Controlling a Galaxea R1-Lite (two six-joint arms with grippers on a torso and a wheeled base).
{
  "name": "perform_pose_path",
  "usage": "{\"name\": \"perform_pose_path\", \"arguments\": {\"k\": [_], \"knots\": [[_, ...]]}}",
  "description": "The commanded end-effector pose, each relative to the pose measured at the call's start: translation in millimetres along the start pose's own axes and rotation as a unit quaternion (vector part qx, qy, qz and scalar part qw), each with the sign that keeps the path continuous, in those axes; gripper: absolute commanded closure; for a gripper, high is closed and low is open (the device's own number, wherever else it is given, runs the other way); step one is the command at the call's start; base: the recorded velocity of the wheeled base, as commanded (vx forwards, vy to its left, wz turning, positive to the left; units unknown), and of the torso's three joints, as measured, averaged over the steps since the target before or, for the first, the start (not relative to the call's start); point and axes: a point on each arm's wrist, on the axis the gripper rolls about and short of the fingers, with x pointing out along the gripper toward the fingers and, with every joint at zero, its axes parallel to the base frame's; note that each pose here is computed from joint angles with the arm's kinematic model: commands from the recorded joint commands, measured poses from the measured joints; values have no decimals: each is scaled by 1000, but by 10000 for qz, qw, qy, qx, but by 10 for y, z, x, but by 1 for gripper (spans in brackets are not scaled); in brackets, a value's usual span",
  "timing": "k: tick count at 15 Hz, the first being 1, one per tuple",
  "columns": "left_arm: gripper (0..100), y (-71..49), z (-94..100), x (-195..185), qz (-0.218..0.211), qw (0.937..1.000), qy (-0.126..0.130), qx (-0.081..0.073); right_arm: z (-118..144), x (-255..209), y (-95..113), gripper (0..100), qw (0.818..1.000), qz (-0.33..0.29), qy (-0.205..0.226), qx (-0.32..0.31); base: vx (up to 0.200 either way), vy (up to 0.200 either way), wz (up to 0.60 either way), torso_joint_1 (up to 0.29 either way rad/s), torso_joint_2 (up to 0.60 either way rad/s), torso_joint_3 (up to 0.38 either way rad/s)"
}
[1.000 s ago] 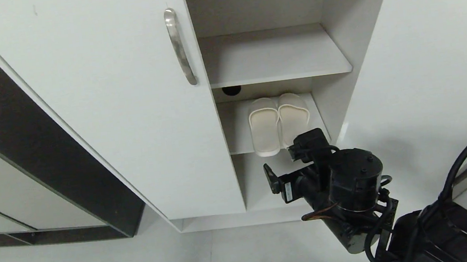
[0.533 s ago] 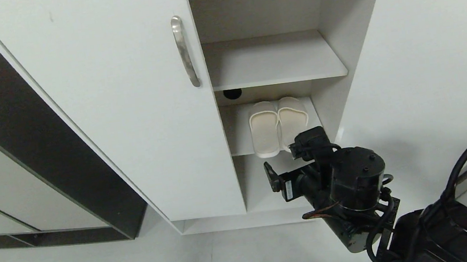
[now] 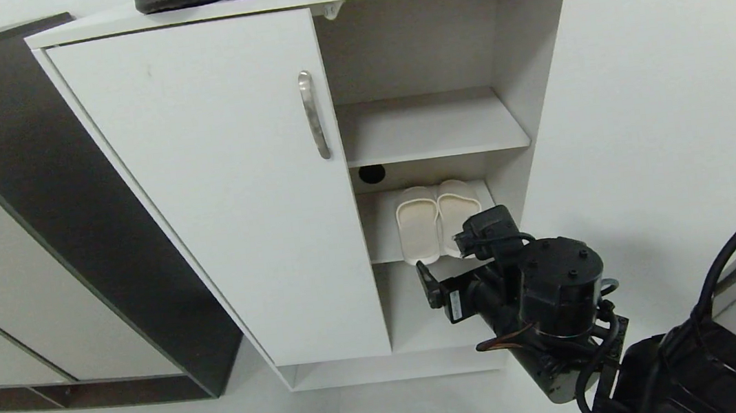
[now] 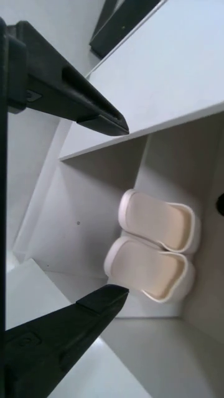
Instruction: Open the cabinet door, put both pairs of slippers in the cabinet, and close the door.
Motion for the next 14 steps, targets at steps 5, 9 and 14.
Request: {"name": "perform_pose_path", "arguments": {"k": [5, 9, 14], "knots": [[100, 0, 0, 1, 6, 10000, 3, -1, -39, 15, 8, 0, 10000, -69, 33, -20, 0, 0, 0, 2, 3, 200], [100, -1, 0, 1, -1, 10000, 3, -1, -58, 26, -4, 0, 9999, -91, 54, -32, 0, 0, 0, 0, 2, 190], [100, -1, 0, 1, -1, 10000, 3, -16, -69, 46, -30, 0, 9999, -136, 63, -28, 0, 0, 0, 1, 2, 28]]}}
